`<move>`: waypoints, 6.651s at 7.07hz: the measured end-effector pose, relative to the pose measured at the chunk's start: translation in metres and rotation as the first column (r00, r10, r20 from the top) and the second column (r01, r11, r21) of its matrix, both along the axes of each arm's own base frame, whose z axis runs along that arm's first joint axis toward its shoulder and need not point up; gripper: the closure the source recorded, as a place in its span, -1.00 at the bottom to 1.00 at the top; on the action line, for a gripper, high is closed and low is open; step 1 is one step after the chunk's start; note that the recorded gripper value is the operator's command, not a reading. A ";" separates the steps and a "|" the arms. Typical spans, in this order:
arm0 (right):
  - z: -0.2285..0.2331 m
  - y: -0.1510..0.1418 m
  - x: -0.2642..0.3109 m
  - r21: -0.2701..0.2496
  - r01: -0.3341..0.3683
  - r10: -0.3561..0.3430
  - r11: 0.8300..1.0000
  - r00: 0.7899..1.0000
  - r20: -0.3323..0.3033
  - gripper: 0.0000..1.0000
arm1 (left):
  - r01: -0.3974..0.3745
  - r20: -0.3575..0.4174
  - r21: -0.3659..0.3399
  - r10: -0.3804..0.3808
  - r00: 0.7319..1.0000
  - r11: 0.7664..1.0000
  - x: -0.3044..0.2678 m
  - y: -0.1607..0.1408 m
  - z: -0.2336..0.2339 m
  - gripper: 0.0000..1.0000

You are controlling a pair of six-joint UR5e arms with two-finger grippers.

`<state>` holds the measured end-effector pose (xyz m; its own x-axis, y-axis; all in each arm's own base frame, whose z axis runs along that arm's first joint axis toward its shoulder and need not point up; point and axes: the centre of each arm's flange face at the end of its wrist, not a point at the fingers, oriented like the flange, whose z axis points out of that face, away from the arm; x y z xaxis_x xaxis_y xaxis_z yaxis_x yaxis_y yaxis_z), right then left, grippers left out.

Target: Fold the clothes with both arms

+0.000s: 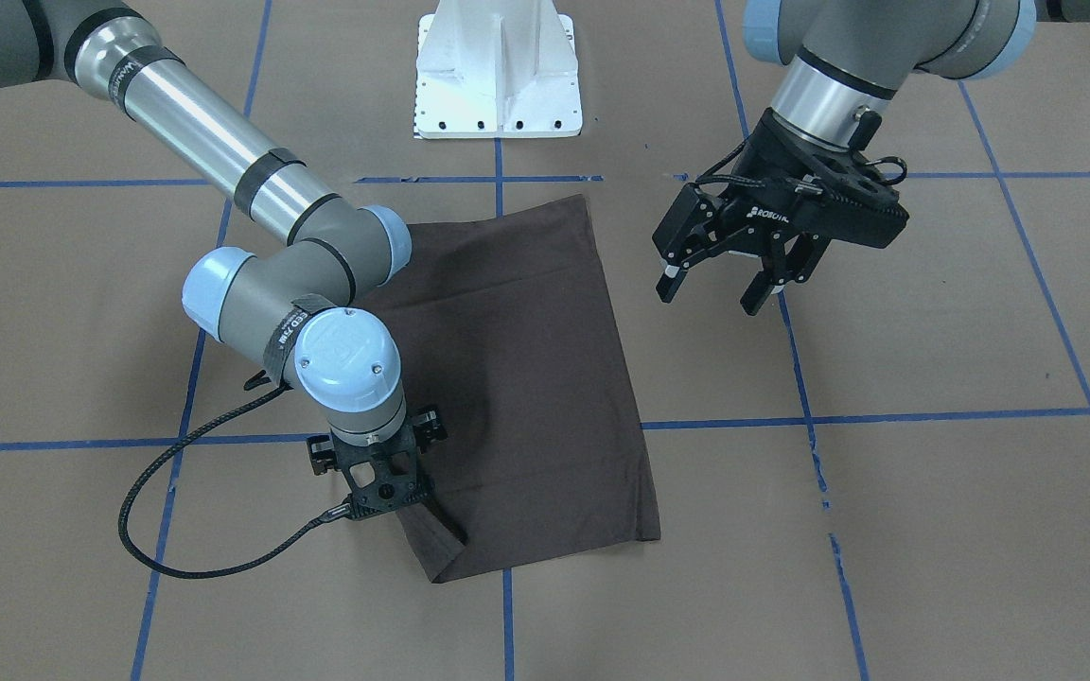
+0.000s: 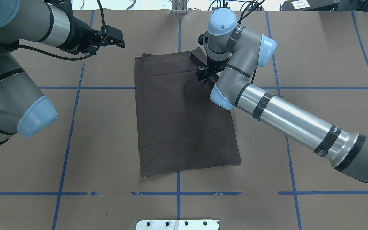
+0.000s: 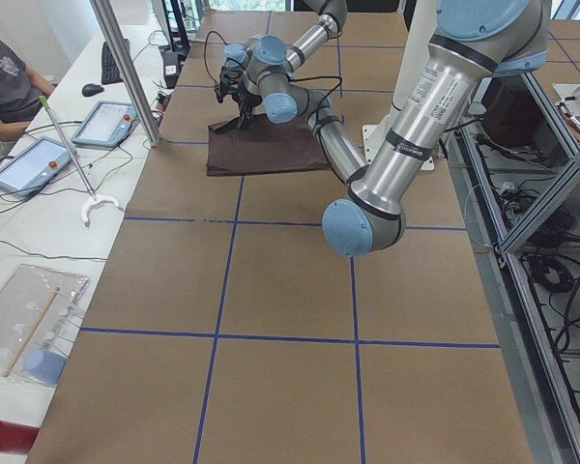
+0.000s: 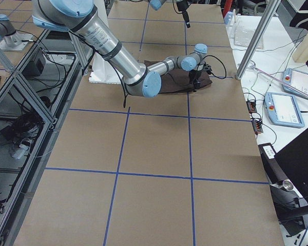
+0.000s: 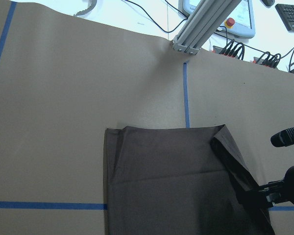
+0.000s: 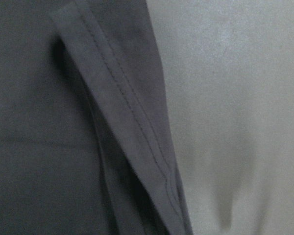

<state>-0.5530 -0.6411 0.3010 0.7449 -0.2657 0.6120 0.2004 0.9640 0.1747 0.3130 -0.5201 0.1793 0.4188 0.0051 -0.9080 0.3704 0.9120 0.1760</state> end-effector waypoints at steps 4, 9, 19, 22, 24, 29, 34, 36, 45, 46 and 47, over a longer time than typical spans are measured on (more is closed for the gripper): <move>0.011 -0.008 0.012 0.016 0.014 -0.014 1.000 1.000 -0.016 -1.00 | 0.006 0.000 0.001 -0.006 1.000 1.000 -0.005 -0.003 0.000 -1.00; 0.088 -0.071 0.127 0.024 -0.002 0.004 1.000 0.998 -0.069 -1.00 | 0.002 -0.002 0.000 -0.002 1.000 1.000 -0.005 -0.002 0.000 -1.00; -0.035 0.132 0.144 -0.164 -0.072 0.121 0.984 0.943 0.310 -1.00 | -0.017 -0.086 -0.593 -0.042 0.995 0.805 0.172 0.190 0.066 -0.96; -0.037 0.144 0.142 -0.184 -0.076 0.132 0.980 0.940 0.314 -1.00 | 0.031 -0.053 -0.666 -0.089 0.995 0.745 0.232 0.247 0.075 -0.85; -0.037 0.146 0.140 -0.188 -0.075 0.132 0.979 0.940 0.314 -1.00 | 0.054 -0.037 -0.694 -0.110 0.993 0.718 0.248 0.265 0.082 -0.81; -0.037 0.148 0.135 -0.188 -0.073 0.130 0.979 0.942 0.310 -1.00 | 0.106 0.007 -0.695 -0.141 0.990 0.711 0.256 0.259 0.096 -0.08; -0.035 0.148 0.134 -0.190 -0.073 0.129 0.979 0.943 0.307 -1.00 | 0.102 0.005 -0.695 -0.137 0.991 0.712 0.255 0.260 0.095 1.00; -0.033 0.150 0.133 -0.200 -0.077 0.137 0.977 0.943 0.304 -1.00 | 0.089 -0.002 -0.688 -0.125 0.992 0.720 0.251 0.261 0.091 1.00; -0.001 0.315 0.025 -0.495 -0.531 0.599 0.688 0.800 -0.025 -1.00 | 0.066 -0.002 -0.645 -0.088 0.996 0.762 0.240 0.262 0.078 1.00; 0.004 0.324 0.019 -0.490 -0.530 0.591 0.692 0.806 -0.037 -1.00 | 0.066 -0.003 -0.644 -0.089 0.996 0.762 0.240 0.262 0.078 1.00; 0.007 0.328 0.014 -0.485 -0.530 0.586 0.695 0.809 -0.044 -1.00 | 0.067 -0.003 -0.644 -0.090 0.996 0.762 0.240 0.261 0.077 1.00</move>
